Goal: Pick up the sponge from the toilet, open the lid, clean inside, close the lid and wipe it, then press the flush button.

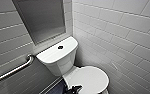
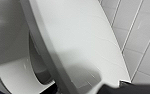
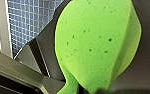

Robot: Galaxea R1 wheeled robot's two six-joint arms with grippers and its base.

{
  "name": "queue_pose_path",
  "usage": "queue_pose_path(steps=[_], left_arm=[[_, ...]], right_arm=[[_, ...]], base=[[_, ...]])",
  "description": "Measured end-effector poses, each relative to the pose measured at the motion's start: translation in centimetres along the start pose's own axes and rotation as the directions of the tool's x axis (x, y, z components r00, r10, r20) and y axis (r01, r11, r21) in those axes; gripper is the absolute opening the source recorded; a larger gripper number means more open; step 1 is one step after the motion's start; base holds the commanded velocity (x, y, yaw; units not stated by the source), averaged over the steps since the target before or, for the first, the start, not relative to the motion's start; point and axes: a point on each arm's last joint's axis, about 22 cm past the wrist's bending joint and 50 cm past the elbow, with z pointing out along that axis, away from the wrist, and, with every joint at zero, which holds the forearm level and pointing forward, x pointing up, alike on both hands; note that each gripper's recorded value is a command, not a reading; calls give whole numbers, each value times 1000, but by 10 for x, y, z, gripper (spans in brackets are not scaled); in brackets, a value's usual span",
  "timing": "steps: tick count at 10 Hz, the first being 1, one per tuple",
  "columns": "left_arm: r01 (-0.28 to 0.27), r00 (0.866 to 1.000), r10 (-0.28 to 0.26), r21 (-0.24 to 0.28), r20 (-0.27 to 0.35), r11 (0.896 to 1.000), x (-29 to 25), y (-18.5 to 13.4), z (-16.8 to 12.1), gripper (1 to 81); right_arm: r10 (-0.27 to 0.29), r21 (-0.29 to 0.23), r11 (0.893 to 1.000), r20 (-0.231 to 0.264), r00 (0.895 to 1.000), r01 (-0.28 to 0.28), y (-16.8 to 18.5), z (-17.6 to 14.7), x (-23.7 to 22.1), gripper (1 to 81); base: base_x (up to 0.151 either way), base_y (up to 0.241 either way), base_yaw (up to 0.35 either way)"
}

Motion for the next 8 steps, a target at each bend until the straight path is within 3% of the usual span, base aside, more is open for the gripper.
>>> queue_pose_path(steps=[1, 4, 6, 8], left_arm=[[4, 1000, -4, -17, -12, 1000, 5, 9, -7, 811], [85, 992, -93, -97, -80, 992, 24, 35, -29, 811], [162, 977, -180, -151, -117, 975, 41, 52, -45, 811], [200, 960, -234, -207, -156, 958, 58, 65, -61, 811]], right_arm=[[0, 0, 1000, 0, 1000, 0, 0, 0, 0, 10], [0, 0, 1000, 0, 1000, 0, 0, 0, 0, 10], [1, 2, 1000, 1, 1000, -1, -1, 0, -1, 10], [3, 7, 1000, 3, 1000, -3, -4, 1, -2, 10]], base=[[0, 0, 0], [0, 0, 0], [0, 0, 0], [0, 0, 0]])
